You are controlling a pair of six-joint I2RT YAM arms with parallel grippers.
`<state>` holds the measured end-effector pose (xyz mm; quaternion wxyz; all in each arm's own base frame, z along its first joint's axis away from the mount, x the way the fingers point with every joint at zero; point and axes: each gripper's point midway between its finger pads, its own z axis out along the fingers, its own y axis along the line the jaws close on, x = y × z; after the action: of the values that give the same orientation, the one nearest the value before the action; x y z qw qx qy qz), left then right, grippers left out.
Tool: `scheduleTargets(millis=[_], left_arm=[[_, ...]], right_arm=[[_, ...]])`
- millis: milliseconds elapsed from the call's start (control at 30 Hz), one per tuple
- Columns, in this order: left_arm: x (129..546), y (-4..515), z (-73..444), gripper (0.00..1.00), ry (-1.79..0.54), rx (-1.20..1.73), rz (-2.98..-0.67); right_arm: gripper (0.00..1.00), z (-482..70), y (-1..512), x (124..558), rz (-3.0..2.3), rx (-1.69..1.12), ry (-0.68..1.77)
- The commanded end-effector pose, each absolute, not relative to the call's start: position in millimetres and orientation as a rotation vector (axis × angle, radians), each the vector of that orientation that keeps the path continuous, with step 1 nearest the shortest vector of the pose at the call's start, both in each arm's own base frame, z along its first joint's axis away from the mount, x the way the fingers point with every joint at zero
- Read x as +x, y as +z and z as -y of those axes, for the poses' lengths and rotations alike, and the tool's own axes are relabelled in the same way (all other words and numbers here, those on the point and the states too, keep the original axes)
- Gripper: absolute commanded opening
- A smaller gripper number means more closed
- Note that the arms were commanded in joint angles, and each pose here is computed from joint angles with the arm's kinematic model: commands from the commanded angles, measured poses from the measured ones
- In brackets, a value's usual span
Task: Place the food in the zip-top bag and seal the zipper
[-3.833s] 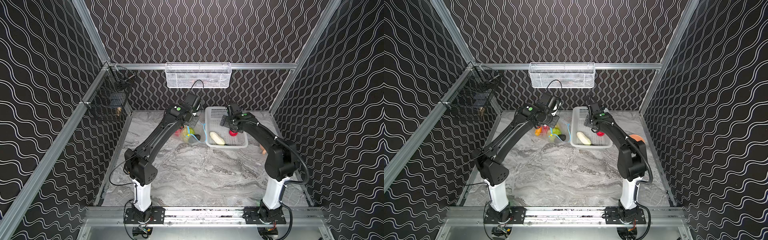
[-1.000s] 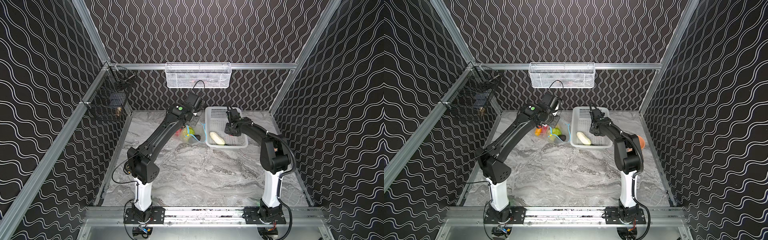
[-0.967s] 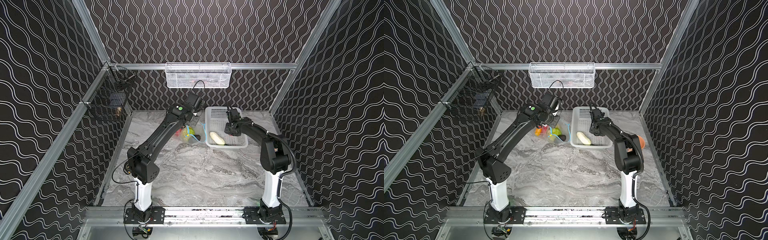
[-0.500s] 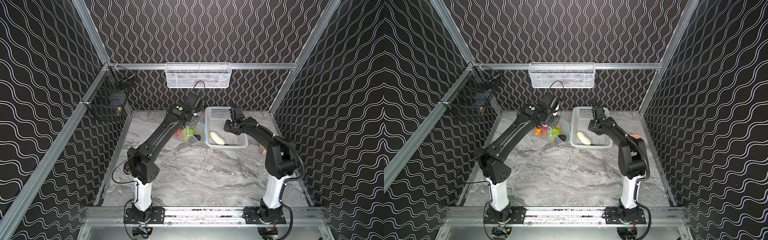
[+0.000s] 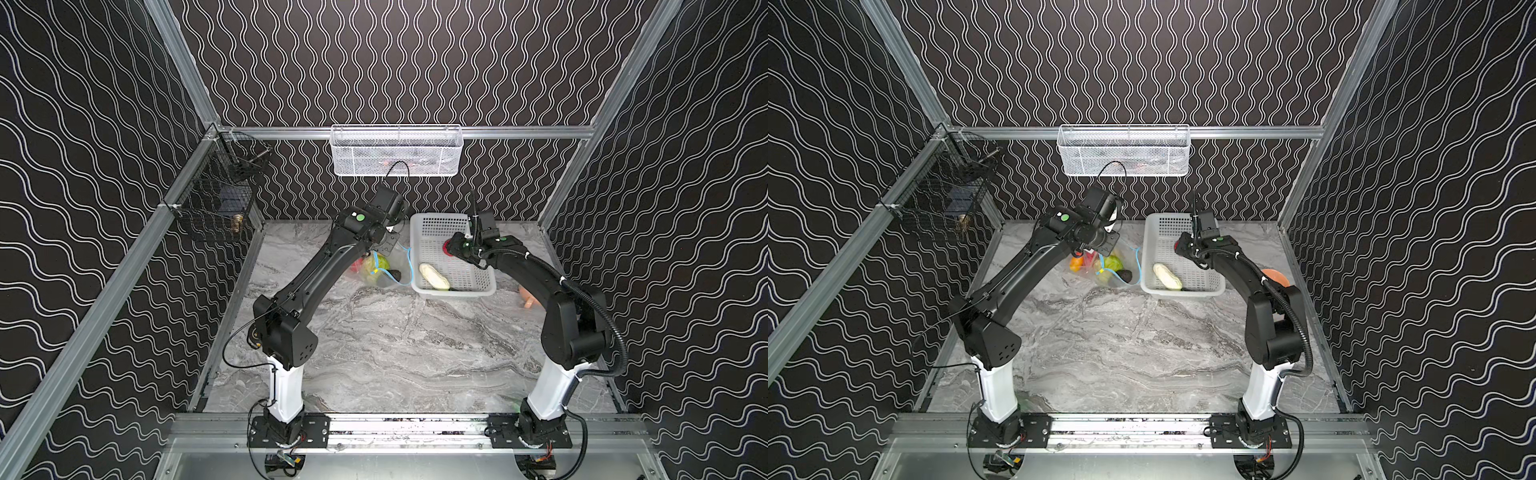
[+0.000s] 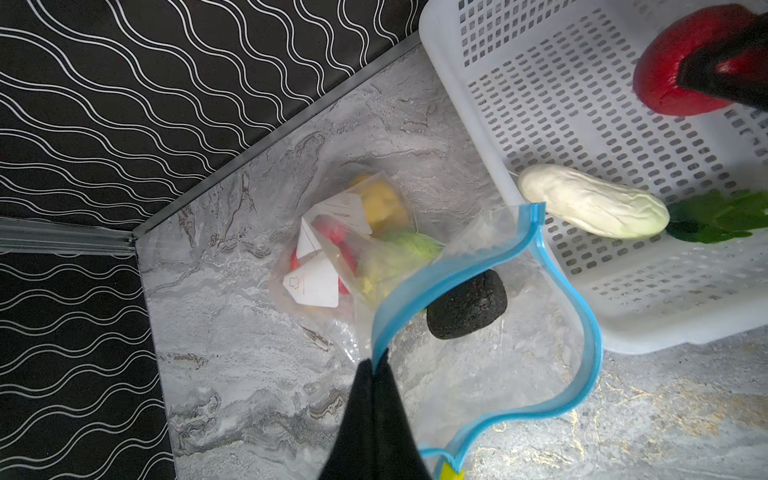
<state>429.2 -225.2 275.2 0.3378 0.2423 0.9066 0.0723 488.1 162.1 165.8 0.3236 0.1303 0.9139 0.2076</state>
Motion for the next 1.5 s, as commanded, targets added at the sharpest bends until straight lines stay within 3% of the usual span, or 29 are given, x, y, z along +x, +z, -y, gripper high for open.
scheduleTargets(millis=[0,1467], left_arm=[[428,281,225,0.0,0.188,0.625,-2.348],[428,278,228,0.0,0.196,0.637,-2.348]], right_arm=[[0.21,-173,184,490,-2.334,0.32,0.643],[0.22,-233,259,425,-2.04,0.014,1.092]])
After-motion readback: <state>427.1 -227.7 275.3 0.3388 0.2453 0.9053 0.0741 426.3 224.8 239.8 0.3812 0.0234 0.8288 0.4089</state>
